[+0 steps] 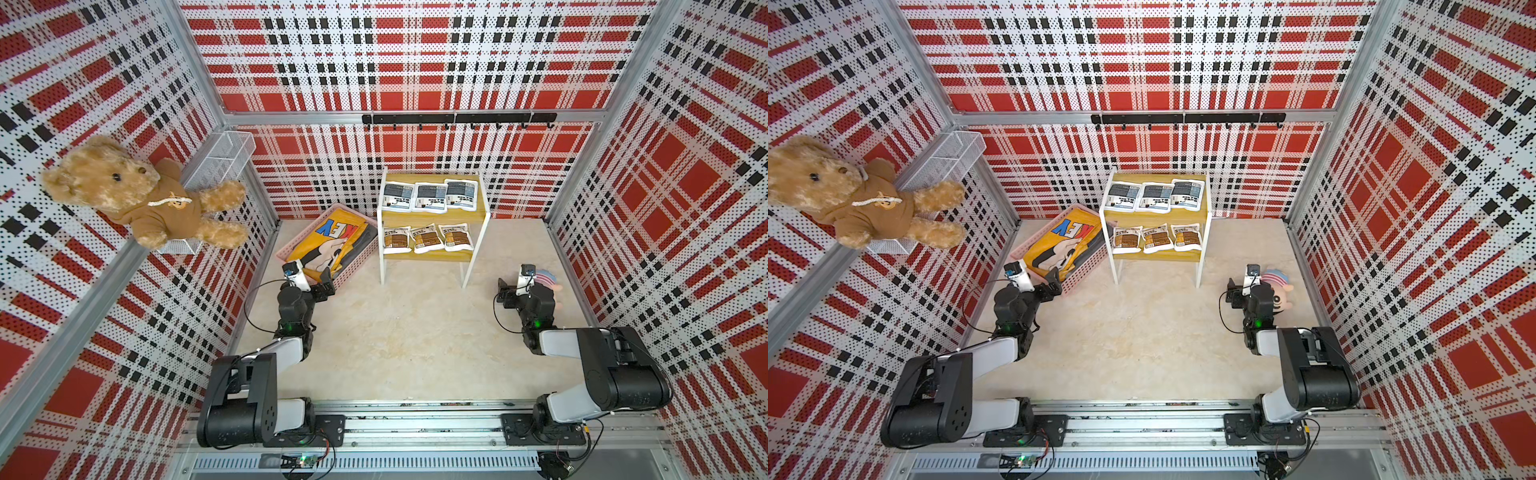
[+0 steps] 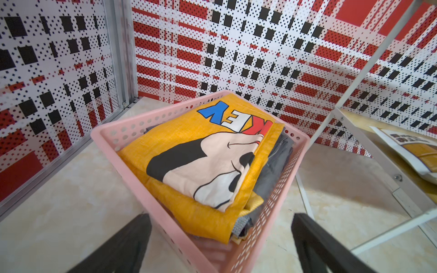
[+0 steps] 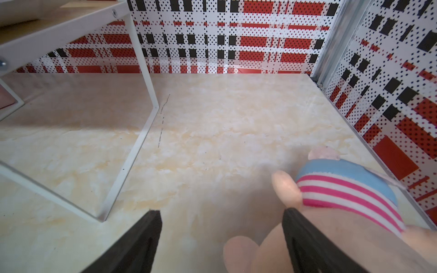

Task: Place the bagged coffee beans on the shelf by color
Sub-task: Reset both arms

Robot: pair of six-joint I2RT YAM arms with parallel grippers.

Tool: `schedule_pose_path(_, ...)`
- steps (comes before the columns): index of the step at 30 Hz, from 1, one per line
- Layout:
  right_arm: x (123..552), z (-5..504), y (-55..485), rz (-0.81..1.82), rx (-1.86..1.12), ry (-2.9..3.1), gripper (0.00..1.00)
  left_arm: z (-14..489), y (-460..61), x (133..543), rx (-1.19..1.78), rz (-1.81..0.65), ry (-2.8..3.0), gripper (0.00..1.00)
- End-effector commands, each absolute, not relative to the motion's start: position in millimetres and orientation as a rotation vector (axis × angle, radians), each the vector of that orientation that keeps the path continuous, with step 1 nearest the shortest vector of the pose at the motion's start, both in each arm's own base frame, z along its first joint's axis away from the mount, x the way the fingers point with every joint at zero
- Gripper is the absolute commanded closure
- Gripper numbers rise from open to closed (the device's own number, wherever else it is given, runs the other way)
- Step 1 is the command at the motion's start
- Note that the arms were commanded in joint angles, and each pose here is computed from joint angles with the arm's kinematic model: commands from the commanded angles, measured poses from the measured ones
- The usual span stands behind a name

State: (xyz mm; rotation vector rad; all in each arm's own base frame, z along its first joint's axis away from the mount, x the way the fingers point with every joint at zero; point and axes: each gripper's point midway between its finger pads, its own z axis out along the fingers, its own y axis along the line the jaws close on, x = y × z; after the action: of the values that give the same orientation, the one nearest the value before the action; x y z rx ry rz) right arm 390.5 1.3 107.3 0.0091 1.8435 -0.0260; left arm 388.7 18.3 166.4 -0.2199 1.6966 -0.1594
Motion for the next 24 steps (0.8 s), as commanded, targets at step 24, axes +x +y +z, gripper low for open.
schedule_pose_path(24,393.0,123.7,1.5,-0.024,-0.012,1.744,0.0,152.5,28.7,376.0,-0.181,0.076,1.56,0.01)
